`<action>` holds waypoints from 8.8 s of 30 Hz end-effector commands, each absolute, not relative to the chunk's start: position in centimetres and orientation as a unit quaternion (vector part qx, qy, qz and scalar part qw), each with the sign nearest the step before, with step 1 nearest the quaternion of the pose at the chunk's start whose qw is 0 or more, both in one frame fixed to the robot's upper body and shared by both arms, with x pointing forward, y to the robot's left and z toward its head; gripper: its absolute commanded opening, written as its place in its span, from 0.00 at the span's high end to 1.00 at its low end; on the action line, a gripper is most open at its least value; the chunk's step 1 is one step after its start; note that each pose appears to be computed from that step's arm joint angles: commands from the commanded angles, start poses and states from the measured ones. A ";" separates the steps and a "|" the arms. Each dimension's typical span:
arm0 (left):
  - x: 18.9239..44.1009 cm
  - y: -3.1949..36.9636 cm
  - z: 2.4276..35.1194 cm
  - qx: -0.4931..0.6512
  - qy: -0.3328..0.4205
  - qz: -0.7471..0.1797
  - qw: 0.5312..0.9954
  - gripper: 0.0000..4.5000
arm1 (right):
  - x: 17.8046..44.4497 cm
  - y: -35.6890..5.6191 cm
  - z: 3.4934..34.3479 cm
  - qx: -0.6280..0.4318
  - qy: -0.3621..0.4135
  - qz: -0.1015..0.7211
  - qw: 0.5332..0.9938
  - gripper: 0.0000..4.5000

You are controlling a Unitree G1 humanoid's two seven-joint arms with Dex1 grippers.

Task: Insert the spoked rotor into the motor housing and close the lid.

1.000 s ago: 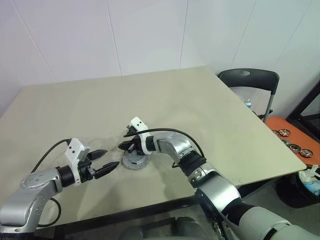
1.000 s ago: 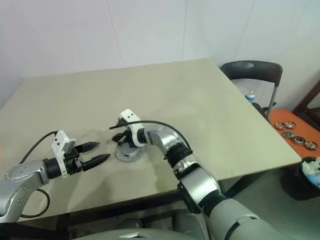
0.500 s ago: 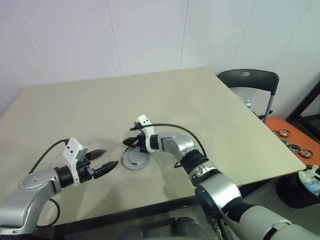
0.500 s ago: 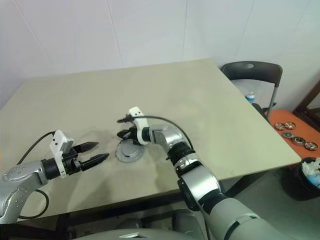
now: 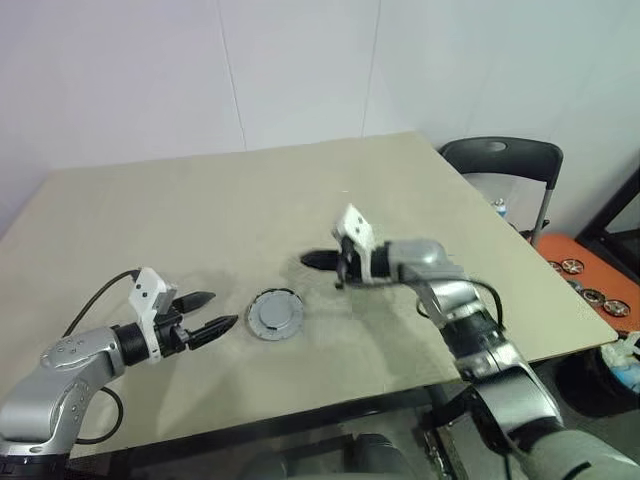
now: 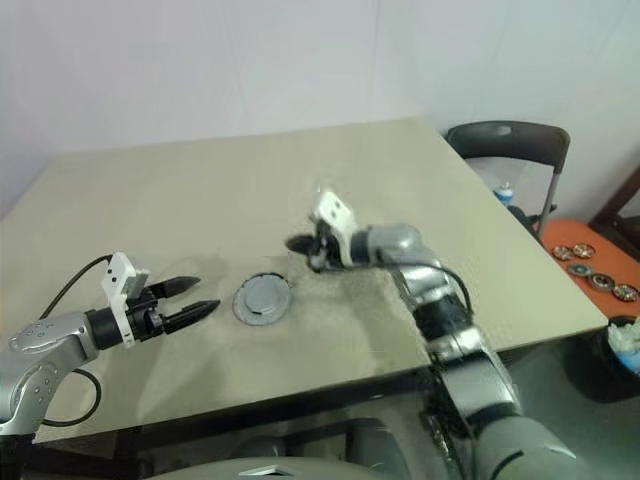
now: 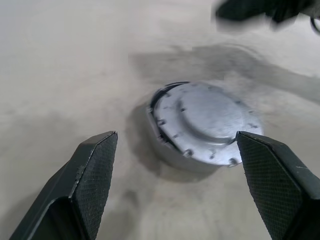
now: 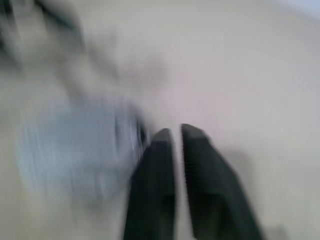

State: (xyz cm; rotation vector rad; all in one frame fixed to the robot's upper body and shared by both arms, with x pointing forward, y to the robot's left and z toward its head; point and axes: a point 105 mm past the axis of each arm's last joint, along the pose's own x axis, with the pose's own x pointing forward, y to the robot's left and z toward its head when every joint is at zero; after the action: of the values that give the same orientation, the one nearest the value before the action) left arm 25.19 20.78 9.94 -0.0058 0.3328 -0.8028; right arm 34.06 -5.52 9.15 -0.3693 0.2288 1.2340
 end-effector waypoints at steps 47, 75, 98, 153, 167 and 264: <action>22.0 20.8 10.7 0.054 0.153 -0.436 0.885 0.10 | 31.3 0.9 9.2 -0.153 0.110 0.723 0.664 0.14; 22.5 20.6 10.6 0.049 0.145 -0.425 0.892 0.10 | 32.1 1.9 7.4 -0.172 0.121 0.687 0.696 0.09; 22.8 20.5 10.6 0.043 0.139 -0.418 0.897 0.10 | 32.7 3.0 8.0 -0.100 0.156 0.667 0.722 0.28; 22.3 23.6 11.2 0.071 0.162 -0.403 0.898 0.10 | 32.6 3.2 7.0 -0.129 0.118 0.648 0.741 0.28; 22.3 22.9 10.9 0.060 0.157 -0.406 0.898 0.10 | 32.2 3.9 6.9 -0.122 0.124 0.650 0.740 0.28; 23.0 22.5 11.2 0.050 0.133 -0.379 0.915 0.10 | 30.8 2.7 -0.5 -0.230 0.248 0.624 0.705 0.28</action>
State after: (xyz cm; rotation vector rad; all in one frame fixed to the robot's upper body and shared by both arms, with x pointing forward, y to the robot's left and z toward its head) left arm 22.79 22.62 10.16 0.0833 0.3156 -0.7775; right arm 31.92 4.71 4.40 -0.4106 0.3533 1.4238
